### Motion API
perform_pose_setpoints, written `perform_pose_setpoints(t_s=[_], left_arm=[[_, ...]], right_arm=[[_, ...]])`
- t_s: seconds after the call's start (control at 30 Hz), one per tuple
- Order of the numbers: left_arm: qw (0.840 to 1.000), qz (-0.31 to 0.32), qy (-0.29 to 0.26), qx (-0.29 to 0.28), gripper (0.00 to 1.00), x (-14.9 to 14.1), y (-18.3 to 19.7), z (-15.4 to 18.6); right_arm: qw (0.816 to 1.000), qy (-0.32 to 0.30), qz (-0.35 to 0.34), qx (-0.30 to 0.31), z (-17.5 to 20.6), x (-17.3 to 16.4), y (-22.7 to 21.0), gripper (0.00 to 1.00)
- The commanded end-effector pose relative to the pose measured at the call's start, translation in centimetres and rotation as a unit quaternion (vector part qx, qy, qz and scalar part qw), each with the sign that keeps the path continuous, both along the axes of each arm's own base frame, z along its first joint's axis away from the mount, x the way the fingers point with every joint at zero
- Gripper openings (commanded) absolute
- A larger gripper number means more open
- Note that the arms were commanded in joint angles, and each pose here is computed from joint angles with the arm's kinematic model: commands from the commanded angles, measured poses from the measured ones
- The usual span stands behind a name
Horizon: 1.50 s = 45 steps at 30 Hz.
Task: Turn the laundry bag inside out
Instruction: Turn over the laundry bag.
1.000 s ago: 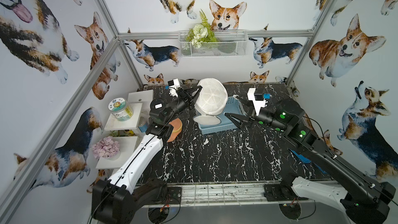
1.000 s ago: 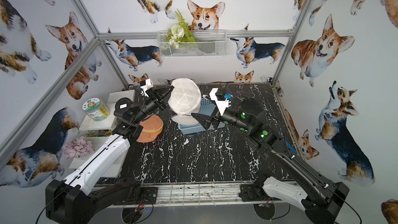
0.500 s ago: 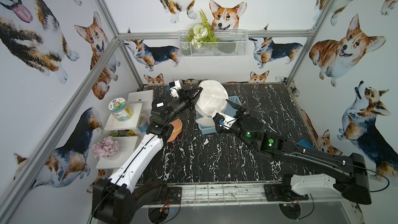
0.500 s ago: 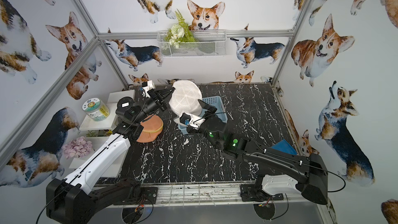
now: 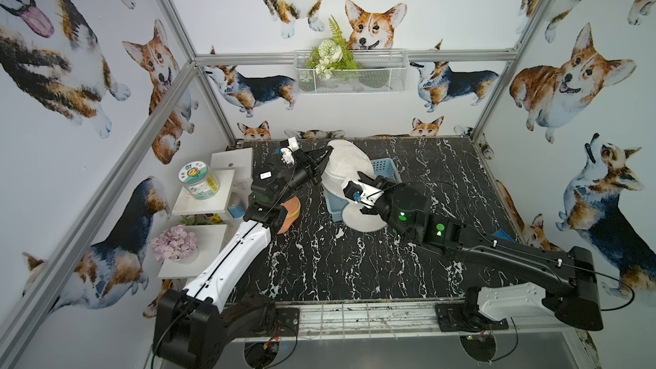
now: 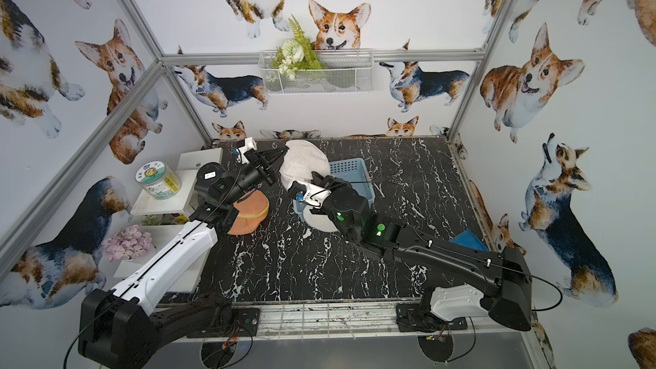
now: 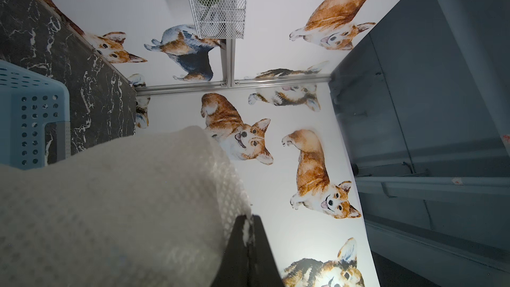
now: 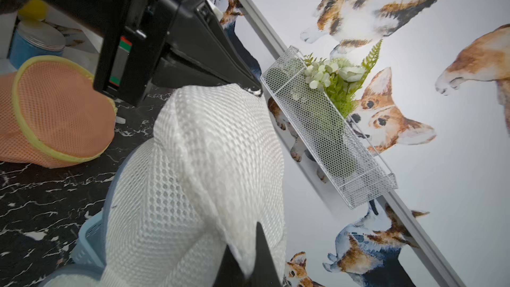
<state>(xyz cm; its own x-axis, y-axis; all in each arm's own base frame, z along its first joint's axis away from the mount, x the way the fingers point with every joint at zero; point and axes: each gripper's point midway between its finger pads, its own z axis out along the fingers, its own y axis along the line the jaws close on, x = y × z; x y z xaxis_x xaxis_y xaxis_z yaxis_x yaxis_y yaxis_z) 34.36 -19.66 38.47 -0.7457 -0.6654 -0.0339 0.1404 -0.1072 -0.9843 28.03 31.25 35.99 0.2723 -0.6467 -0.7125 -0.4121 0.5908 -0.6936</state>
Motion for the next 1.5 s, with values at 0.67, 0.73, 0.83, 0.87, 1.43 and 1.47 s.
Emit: perform_pose_setpoints(t_s=[0.67, 0.73, 0.83, 0.87, 1.43, 1.47], left_arm=[[0.849, 0.031, -0.199, 0.488, 0.92, -5.1, 0.7, -5.7], [0.833, 0.042, -0.192, 0.517, 0.92, -5.9, 1.0, -6.3], [0.826, 0.069, -0.226, 0.512, 0.92, -7.6, 1.6, -4.9], [0.826, 0.082, -0.241, 0.503, 0.92, -8.1, 1.9, -4.0], [0.866, -0.030, -0.302, 0.397, 0.92, -8.1, -4.4, -3.5], [0.868, -0.034, -0.312, 0.385, 0.91, -8.1, -4.7, -2.8]], right_arm=[[0.874, 0.411, -0.006, 0.260, -1.5, 7.2, -5.1, 0.00], [0.870, 0.415, -0.017, 0.266, -1.5, 7.6, -5.5, 0.00], [0.868, 0.416, -0.026, 0.271, -1.2, 8.0, -5.8, 0.00], [0.868, 0.416, -0.026, 0.271, -1.1, 8.0, -5.9, 0.00], [0.857, 0.432, 0.009, 0.280, 0.2, 6.9, -5.0, 0.00], [0.857, 0.433, 0.008, 0.279, 0.1, 6.8, -5.1, 0.00]])
